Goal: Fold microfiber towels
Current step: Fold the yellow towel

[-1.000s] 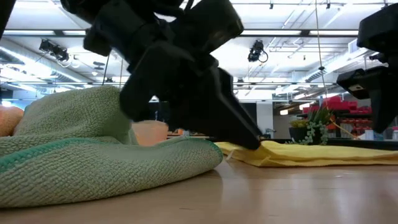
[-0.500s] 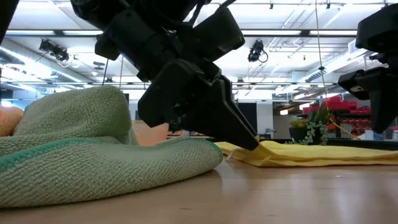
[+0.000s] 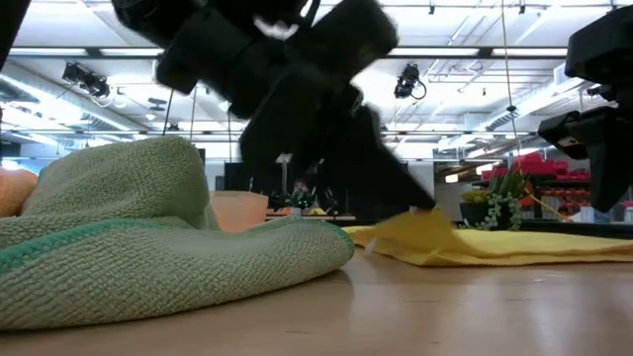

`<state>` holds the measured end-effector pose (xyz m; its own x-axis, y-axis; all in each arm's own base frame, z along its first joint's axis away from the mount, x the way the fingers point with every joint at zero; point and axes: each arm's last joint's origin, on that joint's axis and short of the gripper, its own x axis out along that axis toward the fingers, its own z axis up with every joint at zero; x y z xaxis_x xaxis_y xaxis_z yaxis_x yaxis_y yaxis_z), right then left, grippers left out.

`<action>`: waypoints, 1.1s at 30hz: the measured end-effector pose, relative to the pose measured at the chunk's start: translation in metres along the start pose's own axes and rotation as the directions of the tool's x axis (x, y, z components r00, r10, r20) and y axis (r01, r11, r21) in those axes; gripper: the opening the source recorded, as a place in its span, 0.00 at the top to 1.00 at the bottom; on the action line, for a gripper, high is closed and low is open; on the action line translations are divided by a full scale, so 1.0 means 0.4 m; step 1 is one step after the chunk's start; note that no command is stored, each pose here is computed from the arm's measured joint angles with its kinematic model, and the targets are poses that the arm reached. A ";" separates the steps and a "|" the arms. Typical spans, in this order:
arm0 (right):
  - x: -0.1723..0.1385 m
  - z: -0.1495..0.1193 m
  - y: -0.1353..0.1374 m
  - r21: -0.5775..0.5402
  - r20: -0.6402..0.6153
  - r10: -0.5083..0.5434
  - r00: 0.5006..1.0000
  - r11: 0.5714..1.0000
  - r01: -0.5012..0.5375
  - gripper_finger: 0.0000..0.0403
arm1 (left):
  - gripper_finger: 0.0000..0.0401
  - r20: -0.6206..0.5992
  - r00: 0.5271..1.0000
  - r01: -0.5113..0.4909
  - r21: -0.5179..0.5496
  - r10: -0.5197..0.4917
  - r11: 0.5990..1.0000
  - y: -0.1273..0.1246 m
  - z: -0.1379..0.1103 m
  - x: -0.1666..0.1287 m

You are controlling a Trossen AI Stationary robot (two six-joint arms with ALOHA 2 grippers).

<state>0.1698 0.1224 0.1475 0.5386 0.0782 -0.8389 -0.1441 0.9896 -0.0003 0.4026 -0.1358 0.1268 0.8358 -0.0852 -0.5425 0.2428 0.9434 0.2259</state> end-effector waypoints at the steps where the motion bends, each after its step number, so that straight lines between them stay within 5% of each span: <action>1: 0.000 0.000 0.000 0.000 0.000 0.000 1.000 1.000 0.000 0.61 | 0.99 0.017 1.000 -0.002 -0.002 0.002 1.000 0.000 0.013 -0.001; 19: 0.001 -0.002 -0.003 0.029 -0.015 0.003 1.000 1.000 -0.003 0.61 | 0.98 0.030 0.999 0.040 -0.143 -0.037 0.989 -0.075 0.002 0.126; 27: 0.001 -0.002 -0.003 0.031 -0.016 0.003 1.000 1.000 -0.002 0.61 | 0.78 0.019 0.995 0.101 -0.336 -0.101 0.936 -0.048 -0.007 0.134; 33: 0.001 -0.002 -0.003 0.033 -0.016 0.003 1.000 0.999 -0.002 0.61 | 0.59 0.036 0.989 0.148 -0.354 -0.144 0.923 -0.045 -0.004 0.134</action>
<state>0.1695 0.1212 0.1467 0.5246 0.0789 -0.8477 -0.1179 0.9928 0.0194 0.4423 -0.1570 0.0925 0.8093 -0.2318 -0.5397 0.1730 0.9721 -0.1580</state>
